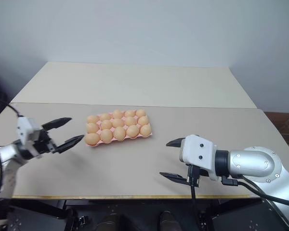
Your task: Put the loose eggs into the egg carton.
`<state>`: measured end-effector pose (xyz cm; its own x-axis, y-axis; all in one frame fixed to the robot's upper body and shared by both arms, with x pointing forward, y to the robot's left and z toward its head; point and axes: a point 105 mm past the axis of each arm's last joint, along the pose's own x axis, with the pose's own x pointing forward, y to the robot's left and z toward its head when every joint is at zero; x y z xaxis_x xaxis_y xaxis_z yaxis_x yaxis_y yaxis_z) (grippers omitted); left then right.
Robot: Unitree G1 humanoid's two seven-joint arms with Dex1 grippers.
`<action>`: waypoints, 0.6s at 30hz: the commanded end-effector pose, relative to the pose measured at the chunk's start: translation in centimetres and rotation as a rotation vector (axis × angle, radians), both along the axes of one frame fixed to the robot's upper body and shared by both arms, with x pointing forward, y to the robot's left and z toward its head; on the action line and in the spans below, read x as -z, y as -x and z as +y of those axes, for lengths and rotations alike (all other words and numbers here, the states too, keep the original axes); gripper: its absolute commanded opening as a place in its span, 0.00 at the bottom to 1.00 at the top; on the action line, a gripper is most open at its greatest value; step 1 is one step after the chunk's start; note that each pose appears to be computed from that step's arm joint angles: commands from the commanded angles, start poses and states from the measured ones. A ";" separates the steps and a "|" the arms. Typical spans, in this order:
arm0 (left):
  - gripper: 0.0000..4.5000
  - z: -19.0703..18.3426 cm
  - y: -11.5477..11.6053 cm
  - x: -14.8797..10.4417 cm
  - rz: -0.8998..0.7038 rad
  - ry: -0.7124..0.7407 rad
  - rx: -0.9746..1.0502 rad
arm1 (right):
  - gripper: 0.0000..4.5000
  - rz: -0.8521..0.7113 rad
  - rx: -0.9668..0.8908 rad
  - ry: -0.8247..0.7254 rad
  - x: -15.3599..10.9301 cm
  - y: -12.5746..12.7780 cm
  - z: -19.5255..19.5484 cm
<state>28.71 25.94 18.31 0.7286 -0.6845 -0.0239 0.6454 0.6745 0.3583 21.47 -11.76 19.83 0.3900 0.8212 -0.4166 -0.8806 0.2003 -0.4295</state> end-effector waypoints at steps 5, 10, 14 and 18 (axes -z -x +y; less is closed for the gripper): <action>0.99 0.2 4.5 -3.1 0.001 -0.074 0.045 | 1.00 -0.058 -0.031 0.013 -1.7 -0.8 -1.0; 0.99 -0.1 6.2 -3.0 0.049 -0.079 0.022 | 1.00 -0.062 -0.049 0.006 -1.6 -1.4 -1.0; 0.99 -0.4 7.1 -3.3 0.060 -0.081 0.017 | 1.00 -0.041 -0.074 0.012 -1.4 -1.7 -1.1; 0.99 -0.6 7.8 -3.1 0.077 -0.077 -0.011 | 1.00 -0.026 -0.098 0.031 -1.2 -2.0 -1.4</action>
